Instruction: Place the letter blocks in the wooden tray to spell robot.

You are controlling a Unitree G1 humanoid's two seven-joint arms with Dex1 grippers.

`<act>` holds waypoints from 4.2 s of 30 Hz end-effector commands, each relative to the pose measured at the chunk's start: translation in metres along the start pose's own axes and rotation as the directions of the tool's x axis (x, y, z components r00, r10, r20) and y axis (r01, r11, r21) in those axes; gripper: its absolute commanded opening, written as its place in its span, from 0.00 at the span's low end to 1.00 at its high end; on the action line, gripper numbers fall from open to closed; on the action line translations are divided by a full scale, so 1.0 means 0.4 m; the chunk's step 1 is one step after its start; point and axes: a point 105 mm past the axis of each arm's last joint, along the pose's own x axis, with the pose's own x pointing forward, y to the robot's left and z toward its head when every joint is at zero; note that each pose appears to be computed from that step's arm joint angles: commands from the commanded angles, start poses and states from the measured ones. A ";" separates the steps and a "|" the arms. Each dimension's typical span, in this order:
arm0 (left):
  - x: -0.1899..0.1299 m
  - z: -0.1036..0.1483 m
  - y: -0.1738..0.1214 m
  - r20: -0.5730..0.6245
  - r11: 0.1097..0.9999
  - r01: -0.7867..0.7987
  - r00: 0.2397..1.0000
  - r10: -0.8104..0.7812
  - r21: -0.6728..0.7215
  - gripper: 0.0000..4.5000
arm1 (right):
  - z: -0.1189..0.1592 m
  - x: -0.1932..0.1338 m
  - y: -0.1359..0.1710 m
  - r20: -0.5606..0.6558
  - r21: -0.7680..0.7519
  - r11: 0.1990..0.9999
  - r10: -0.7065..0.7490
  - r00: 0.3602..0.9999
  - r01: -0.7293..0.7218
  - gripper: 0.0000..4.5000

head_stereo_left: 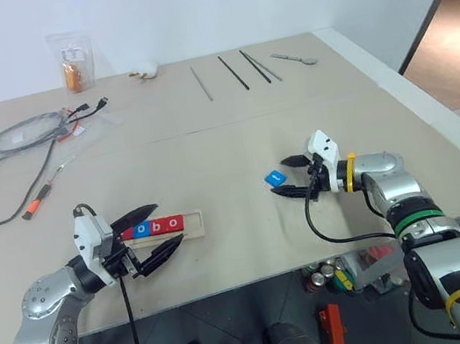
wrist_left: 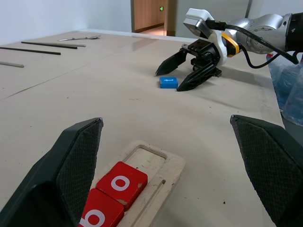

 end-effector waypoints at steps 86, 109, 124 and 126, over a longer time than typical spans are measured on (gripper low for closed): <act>0.053 -0.017 -0.013 0.074 1.000 0.009 0.997 -0.009 0.009 1.00 | 0.068 0.004 0.086 0.013 0.034 0.968 -0.248 0.969 0.247 0.28; 0.126 -0.040 -0.032 0.113 0.990 0.136 0.985 -0.131 -0.033 1.00 | 0.179 -0.028 0.131 -0.276 0.270 0.730 -0.567 0.777 0.628 0.28; 0.168 -0.012 -0.007 0.124 0.974 0.228 0.966 -0.227 0.008 1.00 | 0.112 -0.037 0.058 -0.394 0.267 0.459 -0.750 0.530 0.848 0.28; 0.173 -0.001 -0.005 0.132 0.972 0.236 0.963 -0.237 0.021 1.00 | 0.117 -0.023 0.053 -0.397 0.306 0.438 -0.748 0.532 0.845 0.28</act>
